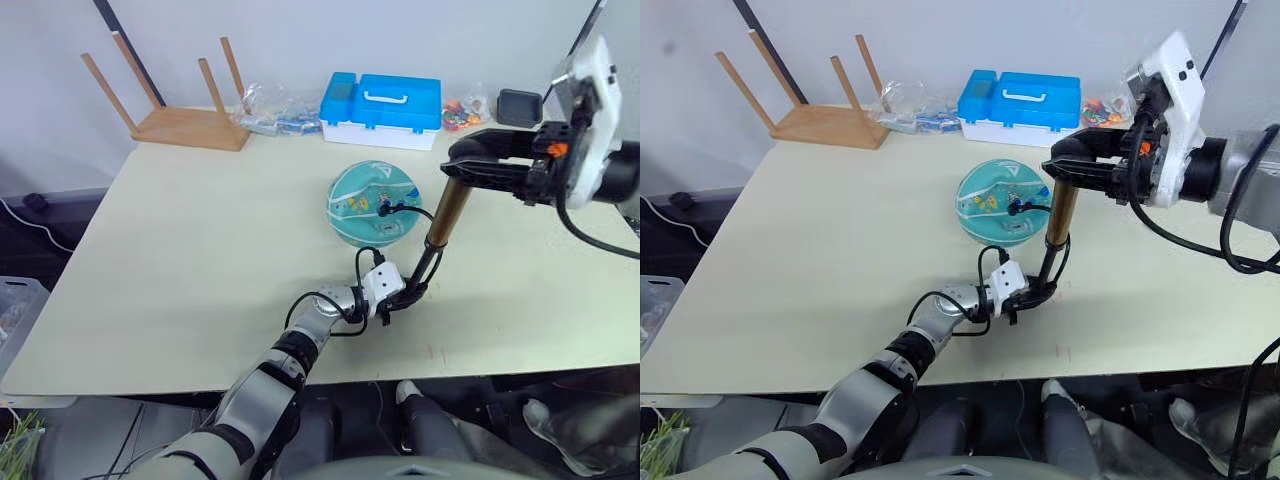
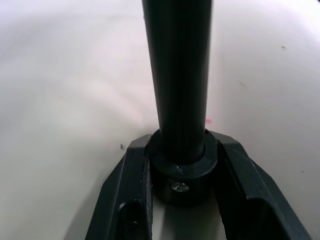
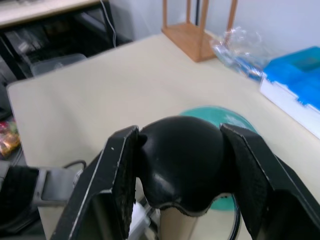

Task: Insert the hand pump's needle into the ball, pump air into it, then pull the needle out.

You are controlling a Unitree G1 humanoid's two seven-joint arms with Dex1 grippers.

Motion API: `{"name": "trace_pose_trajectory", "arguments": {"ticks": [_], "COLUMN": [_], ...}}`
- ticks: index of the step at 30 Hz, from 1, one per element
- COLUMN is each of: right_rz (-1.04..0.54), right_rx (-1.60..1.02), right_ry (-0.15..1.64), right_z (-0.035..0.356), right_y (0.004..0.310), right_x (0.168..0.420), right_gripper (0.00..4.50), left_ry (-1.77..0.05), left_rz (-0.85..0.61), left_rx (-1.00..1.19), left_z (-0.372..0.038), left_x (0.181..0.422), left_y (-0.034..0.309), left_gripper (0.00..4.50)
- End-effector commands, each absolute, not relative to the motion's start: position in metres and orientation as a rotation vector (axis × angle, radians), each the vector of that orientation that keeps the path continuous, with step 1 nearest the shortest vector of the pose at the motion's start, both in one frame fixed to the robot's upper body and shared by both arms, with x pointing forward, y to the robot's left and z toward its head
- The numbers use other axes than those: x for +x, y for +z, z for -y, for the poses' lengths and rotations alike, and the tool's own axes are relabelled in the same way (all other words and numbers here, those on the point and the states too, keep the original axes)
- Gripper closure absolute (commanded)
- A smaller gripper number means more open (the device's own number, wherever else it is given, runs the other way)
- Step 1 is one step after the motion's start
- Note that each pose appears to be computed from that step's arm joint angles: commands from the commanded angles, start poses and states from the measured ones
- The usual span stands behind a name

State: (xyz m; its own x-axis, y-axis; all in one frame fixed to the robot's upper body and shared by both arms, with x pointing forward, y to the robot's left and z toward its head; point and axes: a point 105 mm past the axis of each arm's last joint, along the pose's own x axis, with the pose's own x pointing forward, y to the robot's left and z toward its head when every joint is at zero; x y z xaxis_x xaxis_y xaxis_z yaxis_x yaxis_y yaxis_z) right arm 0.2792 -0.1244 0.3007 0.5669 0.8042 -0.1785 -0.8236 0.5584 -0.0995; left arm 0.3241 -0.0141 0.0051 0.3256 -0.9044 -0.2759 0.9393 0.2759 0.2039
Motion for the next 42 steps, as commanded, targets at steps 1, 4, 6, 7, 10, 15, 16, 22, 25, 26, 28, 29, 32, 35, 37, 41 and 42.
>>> {"name": "trace_pose_trajectory", "arguments": {"ticks": [1,4,6,7,10,15,16,22,25,26,28,29,32,35,37,41,42], "right_rz": [-0.018,-0.106,-0.177,-0.213,-0.290,-0.450,-0.465,-0.507,-0.495,-0.471,-0.403,-0.375,-0.315,-0.256,-0.245,-0.223,-0.221], "right_rx": [-0.218,-0.169,-0.130,-0.126,-0.111,-0.126,-0.122,-0.127,-0.128,-0.125,-0.127,-0.122,-0.131,-0.143,-0.151,-0.163,-0.163], "right_ry": [0.904,0.906,0.898,0.893,0.882,0.874,0.875,0.864,0.868,0.866,0.865,0.866,0.850,0.829,0.827,0.832,0.832], "right_z": [0.131,0.128,0.126,0.127,0.128,0.129,0.128,0.128,0.126,0.127,0.129,0.130,0.137,0.147,0.149,0.150,0.149], "right_y": [0.312,0.273,0.241,0.224,0.185,0.112,0.104,0.079,0.079,0.086,0.107,0.116,0.142,0.172,0.180,0.197,0.199], "right_x": [0.279,0.289,0.295,0.298,0.301,0.297,0.296,0.297,0.298,0.300,0.303,0.303,0.304,0.302,0.299,0.292,0.291], "right_gripper": [2.45,2.45,2.45,2.45,2.45,2.45,2.45,2.45,2.45,2.45,2.45,2.45,2.45,2.45,2.45,2.45,2.45], "left_ry": [-1.232,-1.230,-1.230,-1.229,-1.225,-1.211,-1.209,-1.202,-1.201,-1.201,-1.200,-1.201,-1.205,-1.233,-1.251,-1.305,-1.316], "left_rz": [-0.320,-0.315,-0.313,-0.312,-0.311,-0.309,-0.309,-0.312,-0.316,-0.317,-0.318,-0.319,-0.312,-0.281,-0.262,-0.225,-0.220], "left_rx": [0.378,0.374,0.372,0.371,0.368,0.366,0.367,0.367,0.368,0.368,0.368,0.369,0.373,0.391,0.391,0.377,0.371], "left_z": [-0.013,-0.012,-0.012,-0.011,-0.012,-0.014,-0.015,-0.016,-0.015,-0.015,-0.016,-0.016,-0.016,-0.012,-0.009,0.007,0.011], "left_x": [0.306,0.305,0.304,0.303,0.302,0.302,0.302,0.304,0.305,0.305,0.305,0.305,0.304,0.303,0.302,0.298,0.297], "left_y": [-0.042,-0.042,-0.042,-0.043,-0.044,-0.044,-0.044,-0.043,-0.043,-0.043,-0.043,-0.043,-0.043,-0.039,-0.036,-0.027,-0.026], "left_gripper": [3.37,3.37,3.37,3.37,3.38,3.38,3.38,3.38,3.38,3.38,3.38,3.38,3.38,3.38,3.38,3.38,3.38]}}
